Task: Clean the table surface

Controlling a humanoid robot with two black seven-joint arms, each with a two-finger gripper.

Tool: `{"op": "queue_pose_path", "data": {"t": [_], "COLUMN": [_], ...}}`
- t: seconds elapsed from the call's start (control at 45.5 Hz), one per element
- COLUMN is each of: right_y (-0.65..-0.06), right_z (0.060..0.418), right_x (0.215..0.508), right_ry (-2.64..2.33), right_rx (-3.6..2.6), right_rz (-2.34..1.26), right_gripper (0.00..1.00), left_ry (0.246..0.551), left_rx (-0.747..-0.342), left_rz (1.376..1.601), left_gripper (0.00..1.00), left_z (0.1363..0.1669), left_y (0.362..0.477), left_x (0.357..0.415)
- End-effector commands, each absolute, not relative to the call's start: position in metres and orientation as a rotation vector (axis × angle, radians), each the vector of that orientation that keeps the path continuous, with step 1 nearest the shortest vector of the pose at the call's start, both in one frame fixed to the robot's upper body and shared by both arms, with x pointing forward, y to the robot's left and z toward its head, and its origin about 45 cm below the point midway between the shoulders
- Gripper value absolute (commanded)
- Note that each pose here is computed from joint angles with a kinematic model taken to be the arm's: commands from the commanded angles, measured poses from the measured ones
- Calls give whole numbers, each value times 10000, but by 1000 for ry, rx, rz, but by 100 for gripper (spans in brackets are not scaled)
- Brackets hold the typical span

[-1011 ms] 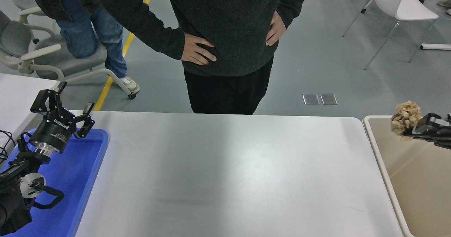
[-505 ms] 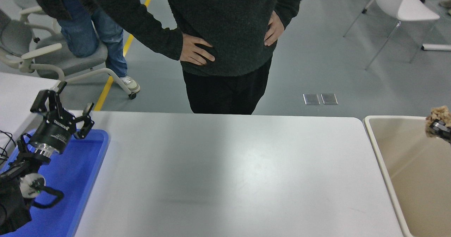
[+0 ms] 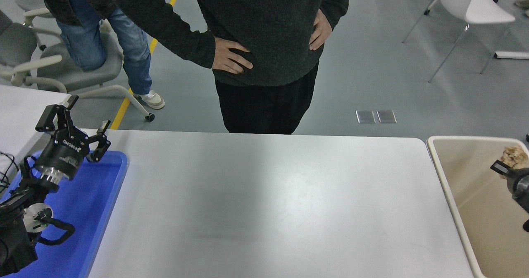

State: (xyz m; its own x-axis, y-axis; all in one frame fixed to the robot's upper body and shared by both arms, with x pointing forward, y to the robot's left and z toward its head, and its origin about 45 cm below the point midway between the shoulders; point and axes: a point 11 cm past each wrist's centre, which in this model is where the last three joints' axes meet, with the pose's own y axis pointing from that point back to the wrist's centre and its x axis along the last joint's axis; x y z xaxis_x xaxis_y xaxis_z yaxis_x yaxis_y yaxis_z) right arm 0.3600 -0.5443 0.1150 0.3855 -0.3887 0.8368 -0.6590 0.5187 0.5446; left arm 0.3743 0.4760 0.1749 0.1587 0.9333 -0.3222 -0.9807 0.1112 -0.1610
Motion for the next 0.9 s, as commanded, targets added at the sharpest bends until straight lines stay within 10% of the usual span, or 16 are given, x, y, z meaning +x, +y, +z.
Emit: {"op": "queue_pose_path", "data": {"t": [0.0,0.769,0.879], "right_y": [-5295,-5220,-5222], "right_z": [834,502,524], "right_x": [3444,3147,3170], "right_ry": [-1178,-1164,-1224], "right_rx": [1058,1073,1076], "right_rz": [195,92,69], "right_gripper": [0,0,88], "left_ry": [153,153,152], "left_rx": [-371,-370,-369], "left_rz": [1413,1415,1416], "left_gripper": [100,100,100], "left_z": [1748,1748,1748], "left_y": [4759,4760,4765], "left_x": [3743,3743,3741]}}
